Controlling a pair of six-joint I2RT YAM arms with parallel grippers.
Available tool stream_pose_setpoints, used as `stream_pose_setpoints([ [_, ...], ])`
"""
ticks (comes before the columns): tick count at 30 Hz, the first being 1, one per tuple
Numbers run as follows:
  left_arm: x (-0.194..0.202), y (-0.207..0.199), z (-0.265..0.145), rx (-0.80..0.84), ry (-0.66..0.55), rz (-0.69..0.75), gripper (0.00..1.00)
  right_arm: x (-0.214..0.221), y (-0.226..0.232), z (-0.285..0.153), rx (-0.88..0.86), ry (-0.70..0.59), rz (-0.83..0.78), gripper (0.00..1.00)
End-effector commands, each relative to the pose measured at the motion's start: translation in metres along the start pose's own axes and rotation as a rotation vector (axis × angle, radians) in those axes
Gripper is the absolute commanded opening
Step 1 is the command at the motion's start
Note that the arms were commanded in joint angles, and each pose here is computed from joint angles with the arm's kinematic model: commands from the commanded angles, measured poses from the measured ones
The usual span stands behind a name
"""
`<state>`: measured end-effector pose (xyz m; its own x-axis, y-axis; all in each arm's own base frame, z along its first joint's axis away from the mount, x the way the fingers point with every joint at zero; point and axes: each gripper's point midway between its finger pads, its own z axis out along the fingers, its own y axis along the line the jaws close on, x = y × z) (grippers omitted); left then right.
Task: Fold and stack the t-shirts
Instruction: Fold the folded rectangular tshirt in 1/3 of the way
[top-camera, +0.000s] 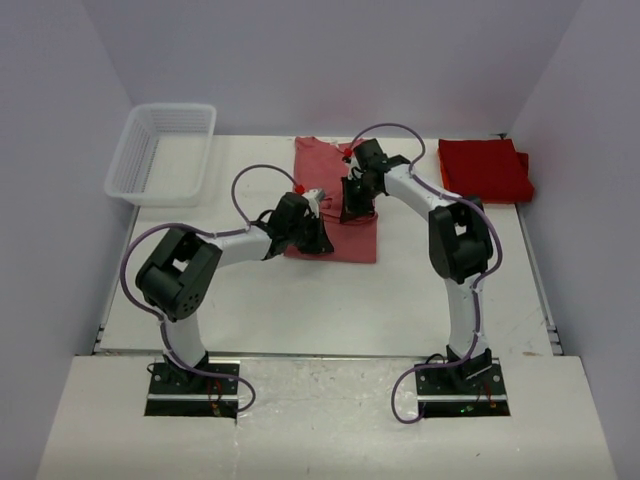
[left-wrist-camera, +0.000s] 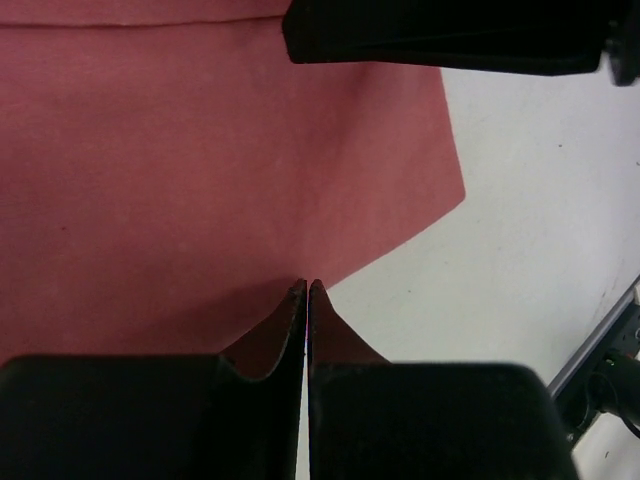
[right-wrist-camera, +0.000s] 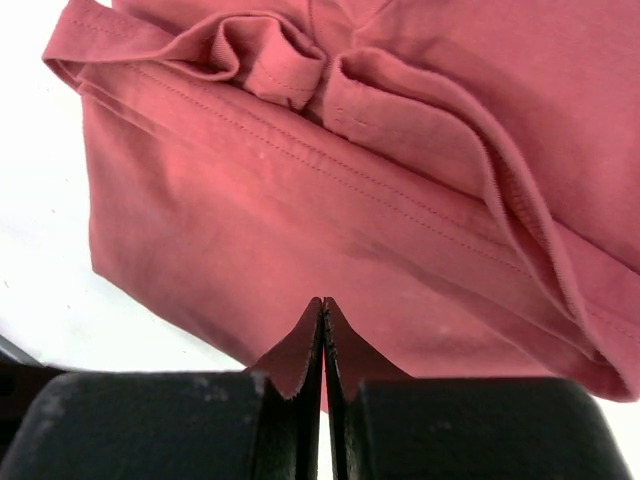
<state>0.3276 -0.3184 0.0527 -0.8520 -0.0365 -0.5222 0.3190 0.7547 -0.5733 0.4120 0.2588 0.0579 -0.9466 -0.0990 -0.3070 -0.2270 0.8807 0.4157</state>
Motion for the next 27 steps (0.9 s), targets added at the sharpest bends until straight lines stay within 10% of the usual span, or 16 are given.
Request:
stream_pose_setpoints([
  [1,-0.005,0.01,0.006,-0.025,-0.016,-0.007,0.0,-0.004,0.011,0.006,-0.047,-0.003,-0.006,0.0],
  [27,0.035,0.028,-0.007,-0.061,0.059,-0.051,0.0,-0.022,0.004,0.038,-0.007,0.031,0.029,0.0],
])
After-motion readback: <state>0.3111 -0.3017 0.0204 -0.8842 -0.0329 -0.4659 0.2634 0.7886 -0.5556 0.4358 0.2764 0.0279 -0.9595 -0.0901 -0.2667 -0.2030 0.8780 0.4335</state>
